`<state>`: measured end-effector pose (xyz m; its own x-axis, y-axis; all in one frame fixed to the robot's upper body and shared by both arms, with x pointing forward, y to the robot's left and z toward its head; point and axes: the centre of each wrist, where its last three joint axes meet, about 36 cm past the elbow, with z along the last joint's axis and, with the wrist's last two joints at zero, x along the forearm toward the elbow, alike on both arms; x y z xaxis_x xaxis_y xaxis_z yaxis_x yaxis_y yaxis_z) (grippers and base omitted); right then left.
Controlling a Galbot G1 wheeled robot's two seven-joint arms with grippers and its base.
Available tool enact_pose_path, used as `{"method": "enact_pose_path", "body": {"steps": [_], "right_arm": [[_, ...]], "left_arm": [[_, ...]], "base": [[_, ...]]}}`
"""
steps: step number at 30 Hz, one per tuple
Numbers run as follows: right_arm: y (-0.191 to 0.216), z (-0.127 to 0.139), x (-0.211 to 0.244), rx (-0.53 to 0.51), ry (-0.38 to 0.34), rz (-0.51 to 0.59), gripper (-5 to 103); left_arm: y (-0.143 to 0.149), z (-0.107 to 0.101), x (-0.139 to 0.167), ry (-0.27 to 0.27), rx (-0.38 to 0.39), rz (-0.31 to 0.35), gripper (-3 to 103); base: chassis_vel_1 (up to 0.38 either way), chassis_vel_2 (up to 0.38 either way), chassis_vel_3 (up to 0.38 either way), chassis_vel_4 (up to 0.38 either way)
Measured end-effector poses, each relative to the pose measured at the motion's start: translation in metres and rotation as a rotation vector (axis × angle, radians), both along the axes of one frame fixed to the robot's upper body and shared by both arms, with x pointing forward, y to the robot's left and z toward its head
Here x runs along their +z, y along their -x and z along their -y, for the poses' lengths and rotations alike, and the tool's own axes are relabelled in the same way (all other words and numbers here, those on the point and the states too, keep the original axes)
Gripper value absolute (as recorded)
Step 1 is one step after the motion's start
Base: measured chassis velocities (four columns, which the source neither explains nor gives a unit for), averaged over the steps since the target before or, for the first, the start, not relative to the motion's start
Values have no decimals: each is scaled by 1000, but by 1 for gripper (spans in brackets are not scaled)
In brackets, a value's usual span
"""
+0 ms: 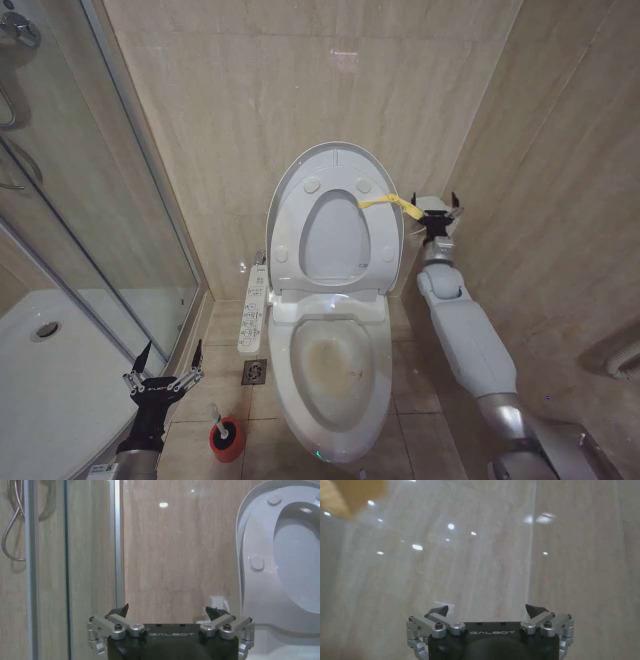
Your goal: Open the toilet lid, clean the toilet bowl with a toilet brush, close the toilet lid, and flush.
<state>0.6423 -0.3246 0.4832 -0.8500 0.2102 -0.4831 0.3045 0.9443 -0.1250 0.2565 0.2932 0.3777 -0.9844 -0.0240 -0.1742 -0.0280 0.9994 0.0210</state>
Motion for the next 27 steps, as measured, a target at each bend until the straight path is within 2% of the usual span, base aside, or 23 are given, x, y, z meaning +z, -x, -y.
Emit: {"method": "enact_pose_path", "body": {"steps": [8, 16, 27], "right_arm": [[3, -21, 6, 47, 50, -5, 100], [23, -40, 0, 85, 19, -35, 100], [88, -39, -12, 138, 6, -60, 100]], "left_arm": [[0, 0, 0, 0, 0, 0, 100], [0, 0, 0, 0, 0, 0, 100], [0, 0, 0, 0, 0, 0, 100]], "base": [[0, 0, 0, 0], [0, 0, 0, 0], [0, 0, 0, 0]]}}
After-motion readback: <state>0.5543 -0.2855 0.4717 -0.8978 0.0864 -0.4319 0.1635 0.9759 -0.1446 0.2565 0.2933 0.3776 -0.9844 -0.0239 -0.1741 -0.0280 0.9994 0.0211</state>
